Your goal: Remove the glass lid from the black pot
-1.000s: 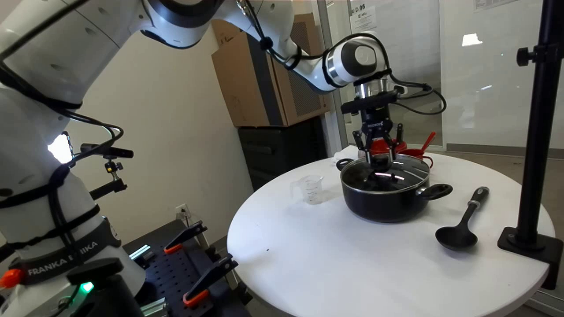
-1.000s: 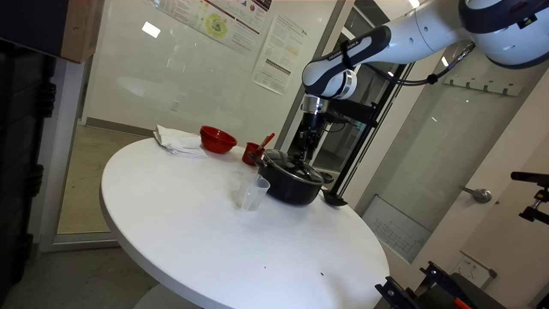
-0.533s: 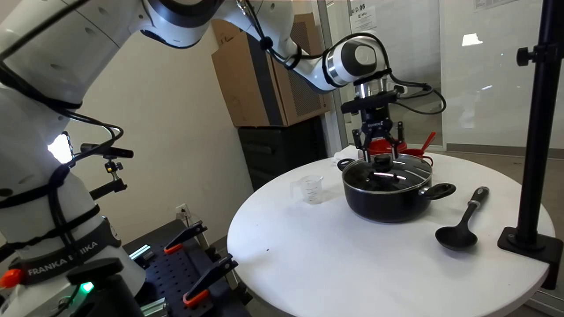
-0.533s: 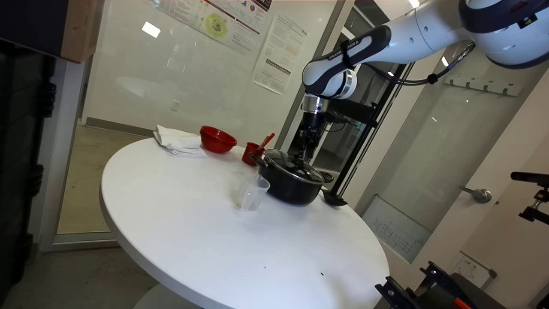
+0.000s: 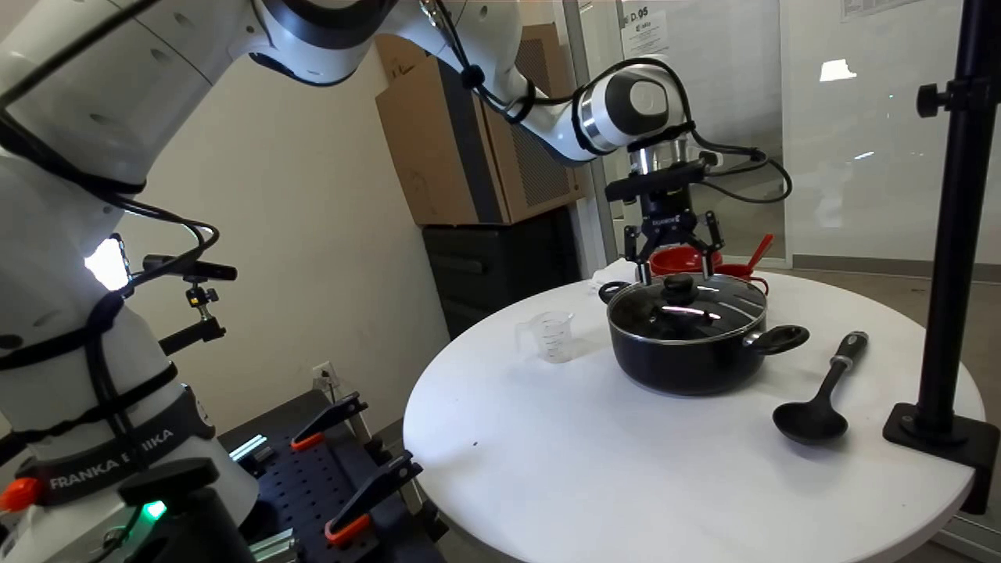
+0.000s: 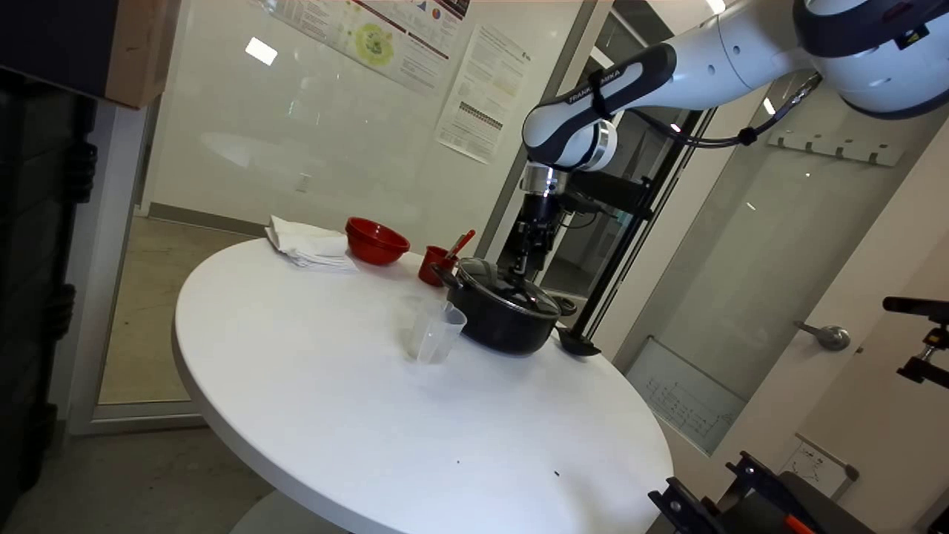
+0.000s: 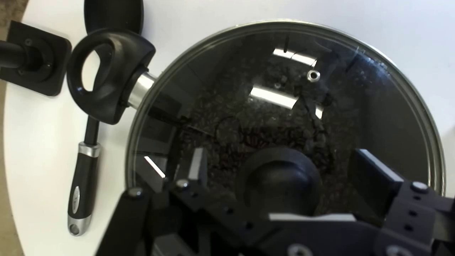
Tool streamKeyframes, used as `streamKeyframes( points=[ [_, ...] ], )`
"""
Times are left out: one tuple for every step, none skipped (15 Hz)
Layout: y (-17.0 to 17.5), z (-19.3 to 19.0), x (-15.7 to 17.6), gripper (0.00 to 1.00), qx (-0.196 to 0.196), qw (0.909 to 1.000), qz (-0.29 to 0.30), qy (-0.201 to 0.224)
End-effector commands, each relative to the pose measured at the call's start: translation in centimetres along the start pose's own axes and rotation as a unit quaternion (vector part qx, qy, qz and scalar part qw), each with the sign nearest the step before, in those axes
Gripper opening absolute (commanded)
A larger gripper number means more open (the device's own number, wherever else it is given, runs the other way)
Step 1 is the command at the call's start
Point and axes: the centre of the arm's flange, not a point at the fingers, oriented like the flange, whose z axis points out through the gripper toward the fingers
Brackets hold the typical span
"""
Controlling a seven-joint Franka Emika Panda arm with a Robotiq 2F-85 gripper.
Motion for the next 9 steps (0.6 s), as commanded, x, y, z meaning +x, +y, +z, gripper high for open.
streamKeyframes(
  points=[
    [0.3, -0.5, 0.9, 0.97, -0.003, 0.9999, 0.004, 0.016],
    [0.3, -0.7, 1.0, 0.97, -0.004, 0.9997, 0.009, 0.021],
    [0.2, -1.2, 1.2, 0.96, -0.006, 0.9994, 0.01, 0.033],
    [0.2, -1.7, 1.5, 0.94, -0.007, 0.9989, 0.009, 0.044],
    [0.2, -2.4, 1.8, 0.93, -0.009, 0.9984, 0.008, 0.054],
    [0.2, -2.9, 2.0, 0.91, -0.009, 0.9981, 0.009, 0.061],
    [0.2, -3.4, 2.2, 0.93, -0.009, 0.9978, 0.008, 0.066],
    [0.1, -3.6, 2.3, 0.95, -0.006, 0.9979, 0.005, 0.064],
    [0.1, -3.6, 2.3, 0.98, -0.003, 0.9981, 0.002, 0.061]
  ],
)
